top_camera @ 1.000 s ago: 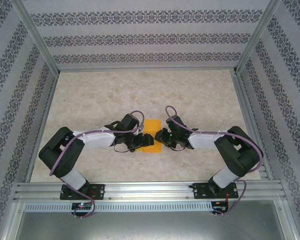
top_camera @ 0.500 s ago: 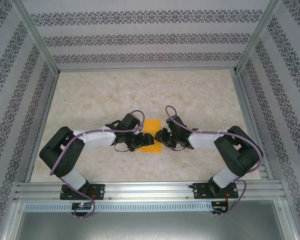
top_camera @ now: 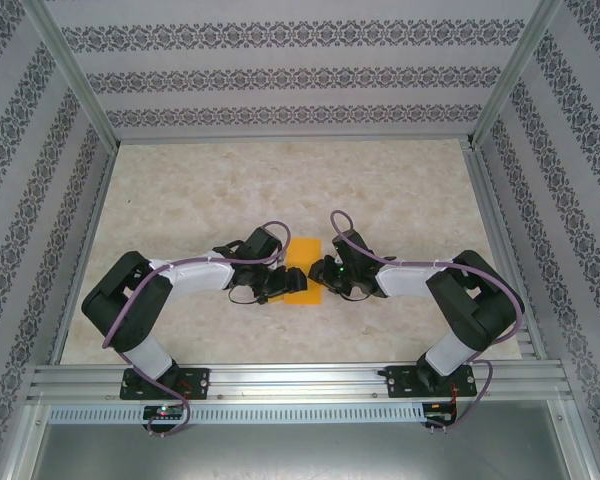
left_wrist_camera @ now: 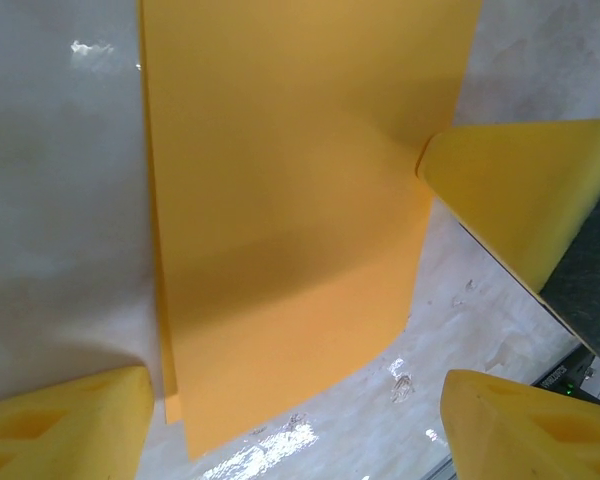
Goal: Fold a paper plane with a square sheet of paper (pick it up from the middle)
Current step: Fold the triangle a second time at the center of the table.
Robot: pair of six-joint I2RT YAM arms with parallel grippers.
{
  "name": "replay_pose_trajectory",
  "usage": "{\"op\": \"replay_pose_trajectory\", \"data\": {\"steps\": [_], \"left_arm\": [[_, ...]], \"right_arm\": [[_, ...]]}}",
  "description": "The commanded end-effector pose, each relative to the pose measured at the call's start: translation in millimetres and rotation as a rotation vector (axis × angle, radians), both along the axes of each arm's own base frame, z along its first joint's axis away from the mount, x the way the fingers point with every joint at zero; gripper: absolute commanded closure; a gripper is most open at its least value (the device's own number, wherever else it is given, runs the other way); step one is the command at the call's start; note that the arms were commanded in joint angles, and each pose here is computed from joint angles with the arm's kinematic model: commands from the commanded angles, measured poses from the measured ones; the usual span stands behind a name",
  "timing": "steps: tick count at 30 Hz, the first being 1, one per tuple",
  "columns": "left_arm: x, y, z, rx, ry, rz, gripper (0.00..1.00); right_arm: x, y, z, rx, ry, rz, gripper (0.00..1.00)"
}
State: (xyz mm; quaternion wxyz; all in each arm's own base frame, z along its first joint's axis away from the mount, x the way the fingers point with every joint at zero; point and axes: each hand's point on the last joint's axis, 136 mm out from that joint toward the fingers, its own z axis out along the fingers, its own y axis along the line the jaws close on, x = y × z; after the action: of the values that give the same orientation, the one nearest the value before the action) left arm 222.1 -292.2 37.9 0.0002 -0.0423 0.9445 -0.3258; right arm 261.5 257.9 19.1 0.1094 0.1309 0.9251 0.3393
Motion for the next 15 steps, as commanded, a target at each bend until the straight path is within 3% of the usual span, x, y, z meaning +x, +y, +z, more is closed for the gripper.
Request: {"op": "replay_pose_trajectory", "data": {"steps": [1, 15], "left_arm": [[-1, -2, 5, 0.017, -0.020, -0.022, 0.23], [3, -26, 29, -0.144, -0.060, -0.059, 0.36]], "right_arm": [[-6, -11, -20, -0.048, 0.049, -0.021, 0.69], [-7, -11, -21, -0.049, 0.050, -0.013, 0.69]]}}
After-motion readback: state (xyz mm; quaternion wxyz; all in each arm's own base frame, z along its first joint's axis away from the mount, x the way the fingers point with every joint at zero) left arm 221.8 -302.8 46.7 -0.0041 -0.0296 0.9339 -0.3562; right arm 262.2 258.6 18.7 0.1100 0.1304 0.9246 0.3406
